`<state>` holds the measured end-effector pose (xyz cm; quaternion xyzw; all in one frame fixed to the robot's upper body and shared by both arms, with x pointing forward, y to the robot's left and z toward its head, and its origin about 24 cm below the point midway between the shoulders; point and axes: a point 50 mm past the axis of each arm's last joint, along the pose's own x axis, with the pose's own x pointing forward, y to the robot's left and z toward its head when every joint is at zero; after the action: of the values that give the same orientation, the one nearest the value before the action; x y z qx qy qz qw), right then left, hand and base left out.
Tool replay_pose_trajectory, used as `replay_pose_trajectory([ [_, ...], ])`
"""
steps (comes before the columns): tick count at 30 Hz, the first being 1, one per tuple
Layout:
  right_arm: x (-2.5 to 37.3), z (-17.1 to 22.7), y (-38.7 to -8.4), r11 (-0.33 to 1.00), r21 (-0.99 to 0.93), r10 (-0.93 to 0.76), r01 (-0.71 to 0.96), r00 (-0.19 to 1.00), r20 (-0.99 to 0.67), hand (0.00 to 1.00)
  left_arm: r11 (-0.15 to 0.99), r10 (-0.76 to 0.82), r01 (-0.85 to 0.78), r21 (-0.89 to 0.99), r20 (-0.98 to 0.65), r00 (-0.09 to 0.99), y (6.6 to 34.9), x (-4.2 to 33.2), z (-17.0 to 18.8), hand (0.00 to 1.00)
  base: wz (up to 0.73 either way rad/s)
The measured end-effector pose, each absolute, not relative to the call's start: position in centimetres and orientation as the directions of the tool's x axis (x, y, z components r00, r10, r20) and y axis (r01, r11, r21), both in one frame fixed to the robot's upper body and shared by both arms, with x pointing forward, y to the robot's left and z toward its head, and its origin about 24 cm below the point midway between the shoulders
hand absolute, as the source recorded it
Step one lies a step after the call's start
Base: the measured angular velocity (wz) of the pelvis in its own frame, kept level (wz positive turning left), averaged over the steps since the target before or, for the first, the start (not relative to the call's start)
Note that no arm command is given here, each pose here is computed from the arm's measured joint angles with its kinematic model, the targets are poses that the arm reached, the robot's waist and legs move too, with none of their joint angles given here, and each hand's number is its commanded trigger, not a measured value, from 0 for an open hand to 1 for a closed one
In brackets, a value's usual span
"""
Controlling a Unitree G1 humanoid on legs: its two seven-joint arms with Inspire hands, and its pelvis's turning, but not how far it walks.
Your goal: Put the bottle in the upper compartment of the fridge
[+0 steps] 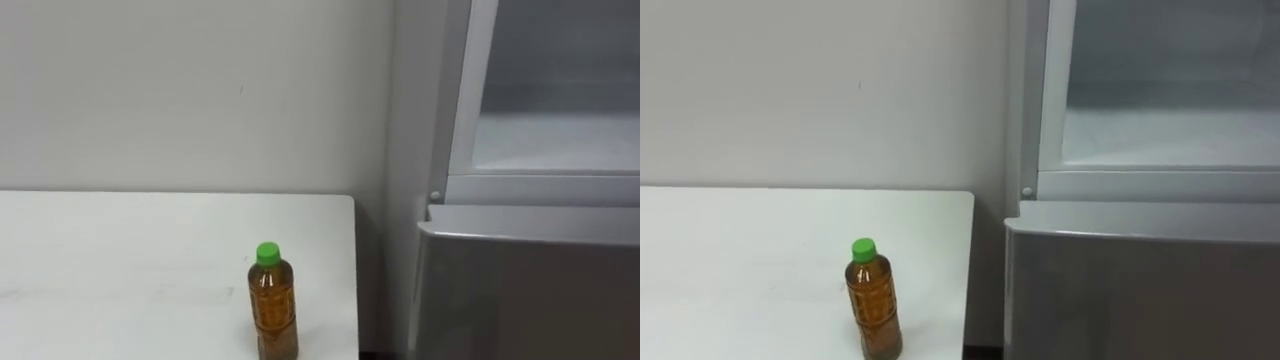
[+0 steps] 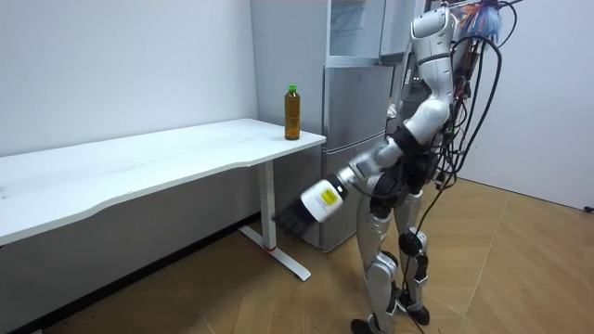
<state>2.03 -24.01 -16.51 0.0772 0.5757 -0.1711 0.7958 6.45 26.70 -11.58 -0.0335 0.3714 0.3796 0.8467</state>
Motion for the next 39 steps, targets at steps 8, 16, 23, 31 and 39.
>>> replay_pose_trajectory([
  [8, 2.4, -16.6, -23.8, 0.935, -0.073, -0.179, 0.348, 0.283, -0.942, 0.00, 0.779, 0.489, -0.567, 0.269, -0.826, 0.279, 24.7, 1.4, -15.1, 0.00, 0.02],
  [16, 3.1, -16.8, -23.1, 0.955, -0.039, -0.130, 0.295, 0.295, -0.947, 0.00, 0.862, 0.392, -0.443, 0.244, -0.877, 0.279, 23.3, 1.2, -16.0, 0.00, 0.00],
  [23, 4.5, -16.7, -22.5, 0.975, -0.003, -0.082, 0.223, 0.346, -0.934, 0.00, 0.934, 0.299, -0.296, 0.198, -0.888, 0.349, 22.6, 3.3, -16.2, 0.00, 0.00],
  [31, 7.1, -16.1, -21.6, 0.990, 0.042, -0.024, 0.134, 0.455, -0.890, 0.00, 0.963, 0.217, -0.236, 0.130, -0.894, 0.393, 22.1, 4.2, -16.3, 0.00, -0.03],
  [39, 8.8, -15.6, -21.2, 0.992, 0.074, 0.012, 0.100, 0.512, -0.859, 0.00, 0.973, 0.178, -0.211, 0.099, -0.900, 0.399, 22.5, 4.2, -16.2, 0.00, -0.03],
])
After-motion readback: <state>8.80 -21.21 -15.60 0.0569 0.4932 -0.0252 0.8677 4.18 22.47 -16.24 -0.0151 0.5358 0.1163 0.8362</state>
